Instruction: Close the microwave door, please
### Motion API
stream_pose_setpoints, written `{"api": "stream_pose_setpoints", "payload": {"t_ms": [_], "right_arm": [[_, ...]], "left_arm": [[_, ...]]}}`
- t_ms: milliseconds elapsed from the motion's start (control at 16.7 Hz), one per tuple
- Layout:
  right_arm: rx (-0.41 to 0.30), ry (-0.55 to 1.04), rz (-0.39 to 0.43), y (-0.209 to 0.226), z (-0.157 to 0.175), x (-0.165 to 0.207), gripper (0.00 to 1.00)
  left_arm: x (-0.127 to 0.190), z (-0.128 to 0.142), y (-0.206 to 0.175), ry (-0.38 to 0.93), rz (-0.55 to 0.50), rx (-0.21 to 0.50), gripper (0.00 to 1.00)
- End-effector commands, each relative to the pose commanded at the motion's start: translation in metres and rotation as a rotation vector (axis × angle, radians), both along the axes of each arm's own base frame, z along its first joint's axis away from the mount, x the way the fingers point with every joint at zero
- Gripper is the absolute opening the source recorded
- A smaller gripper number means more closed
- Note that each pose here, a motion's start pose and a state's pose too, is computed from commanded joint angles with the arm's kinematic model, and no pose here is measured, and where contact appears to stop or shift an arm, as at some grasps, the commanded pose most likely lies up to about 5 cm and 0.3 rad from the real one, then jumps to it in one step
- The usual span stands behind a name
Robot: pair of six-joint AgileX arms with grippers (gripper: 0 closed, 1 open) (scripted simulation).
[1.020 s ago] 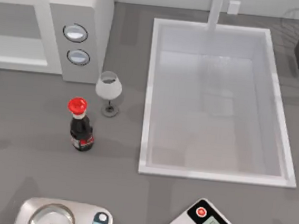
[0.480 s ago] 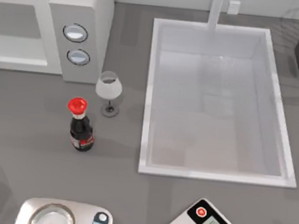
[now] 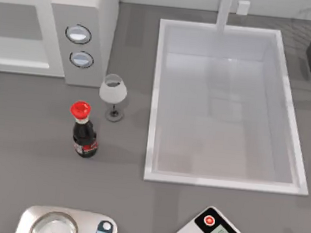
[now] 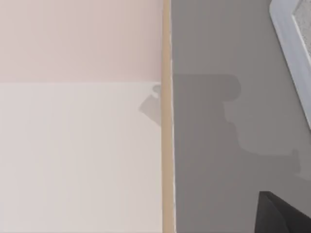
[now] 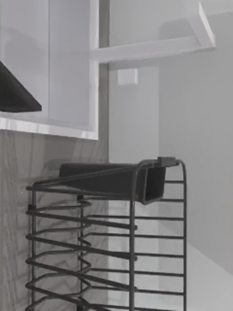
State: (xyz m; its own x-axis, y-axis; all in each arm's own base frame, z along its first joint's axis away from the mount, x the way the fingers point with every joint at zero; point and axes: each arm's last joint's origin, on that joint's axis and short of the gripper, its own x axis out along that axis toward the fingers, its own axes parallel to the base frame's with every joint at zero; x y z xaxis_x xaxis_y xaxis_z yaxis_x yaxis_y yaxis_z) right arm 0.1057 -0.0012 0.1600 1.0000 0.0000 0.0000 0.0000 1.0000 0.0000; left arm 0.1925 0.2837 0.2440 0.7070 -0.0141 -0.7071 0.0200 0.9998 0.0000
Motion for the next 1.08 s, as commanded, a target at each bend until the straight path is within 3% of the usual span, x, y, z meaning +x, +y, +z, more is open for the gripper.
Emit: {"api": "stream_pose_setpoints", "payload": {"t_ms": [300,780,1080], "right_arm": [[0.0,0.0,0.0,0.0,0.0,0.0,1.0],[0.0,0.0,0.0,0.0,0.0,0.0,1.0],[0.0,0.0,0.0,0.0,0.0,0.0,1.0]], "left_arm": [[0.001,-0.005,-0.001,0.002,-0.003,0.001,0.0],[0.002,-0.088,0.002,-0.006,0.0,0.01,0.0],[0.0,-0.1,0.0,0.0,0.0,0.0,0.0]]}}
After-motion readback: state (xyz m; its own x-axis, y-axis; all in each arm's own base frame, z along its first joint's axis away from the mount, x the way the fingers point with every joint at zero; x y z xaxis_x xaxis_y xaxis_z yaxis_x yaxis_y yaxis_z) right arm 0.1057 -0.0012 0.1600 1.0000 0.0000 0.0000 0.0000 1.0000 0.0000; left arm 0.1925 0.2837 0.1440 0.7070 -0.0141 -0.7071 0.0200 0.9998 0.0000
